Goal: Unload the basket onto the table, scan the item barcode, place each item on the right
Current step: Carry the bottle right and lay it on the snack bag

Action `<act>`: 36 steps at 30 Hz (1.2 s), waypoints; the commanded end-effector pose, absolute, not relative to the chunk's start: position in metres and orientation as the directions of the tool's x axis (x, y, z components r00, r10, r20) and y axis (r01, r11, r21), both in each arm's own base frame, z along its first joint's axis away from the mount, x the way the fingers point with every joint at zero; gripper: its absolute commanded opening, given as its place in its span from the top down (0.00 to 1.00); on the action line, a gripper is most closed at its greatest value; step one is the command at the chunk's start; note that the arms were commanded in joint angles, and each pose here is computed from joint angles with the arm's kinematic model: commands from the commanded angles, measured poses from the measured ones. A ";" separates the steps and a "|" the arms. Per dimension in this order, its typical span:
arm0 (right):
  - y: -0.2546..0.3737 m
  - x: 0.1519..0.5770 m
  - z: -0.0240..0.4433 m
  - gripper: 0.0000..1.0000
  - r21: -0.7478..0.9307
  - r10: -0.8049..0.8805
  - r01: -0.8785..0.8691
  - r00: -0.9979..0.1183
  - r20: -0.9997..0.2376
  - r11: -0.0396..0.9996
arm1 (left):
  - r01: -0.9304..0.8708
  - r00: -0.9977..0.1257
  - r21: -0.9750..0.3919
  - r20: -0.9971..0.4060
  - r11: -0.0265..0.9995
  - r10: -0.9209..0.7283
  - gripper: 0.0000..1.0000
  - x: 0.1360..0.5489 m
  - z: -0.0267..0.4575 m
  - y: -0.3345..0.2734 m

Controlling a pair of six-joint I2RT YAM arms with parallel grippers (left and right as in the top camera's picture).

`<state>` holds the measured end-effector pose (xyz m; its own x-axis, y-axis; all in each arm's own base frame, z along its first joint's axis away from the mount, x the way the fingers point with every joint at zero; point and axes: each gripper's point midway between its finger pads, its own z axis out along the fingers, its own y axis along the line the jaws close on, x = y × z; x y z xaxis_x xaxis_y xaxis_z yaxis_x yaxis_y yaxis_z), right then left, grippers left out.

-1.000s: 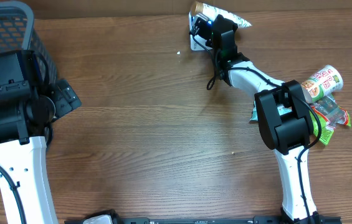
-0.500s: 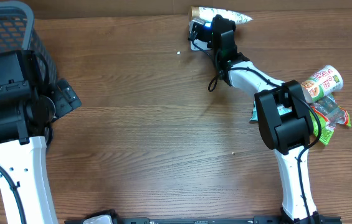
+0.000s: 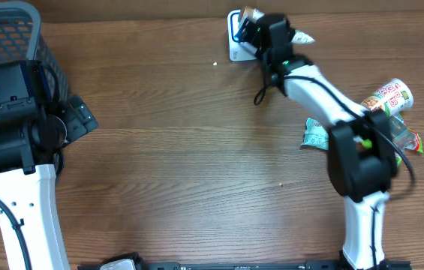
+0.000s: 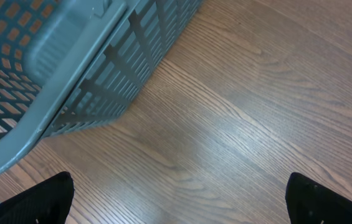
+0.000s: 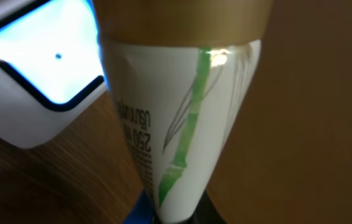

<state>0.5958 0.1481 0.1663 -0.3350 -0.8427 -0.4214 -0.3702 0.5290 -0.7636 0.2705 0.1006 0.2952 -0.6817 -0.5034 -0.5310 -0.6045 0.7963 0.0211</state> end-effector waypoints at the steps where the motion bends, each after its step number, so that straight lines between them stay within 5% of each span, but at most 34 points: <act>1: 0.100 0.555 0.322 0.96 -0.388 -0.348 0.041 -0.360 -0.865 0.921 | -0.616 -0.668 0.010 -0.536 0.787 -0.516 0.00 0.270 0.296 0.101; 6: 0.039 0.510 0.310 0.96 0.049 0.148 0.204 -0.504 -0.851 0.978 | -0.616 -0.668 0.010 -0.536 0.787 -0.516 0.00 0.270 0.296 0.101; 15: -0.042 0.434 0.228 0.96 0.361 0.555 0.433 -0.736 -0.387 0.826 | -0.616 -0.668 0.010 -0.536 0.787 -0.516 0.00 0.270 0.296 0.101; 22: -0.111 0.389 0.207 0.96 0.430 0.795 0.683 -0.585 -0.161 0.590 | -0.616 -0.668 0.010 -0.536 0.787 -0.516 0.00 0.270 0.296 0.101; 36: -0.171 0.370 0.128 0.94 0.284 0.852 0.804 -0.470 -0.232 0.521 | -0.616 -0.668 0.010 -0.536 0.787 -0.516 0.00 0.270 0.296 0.101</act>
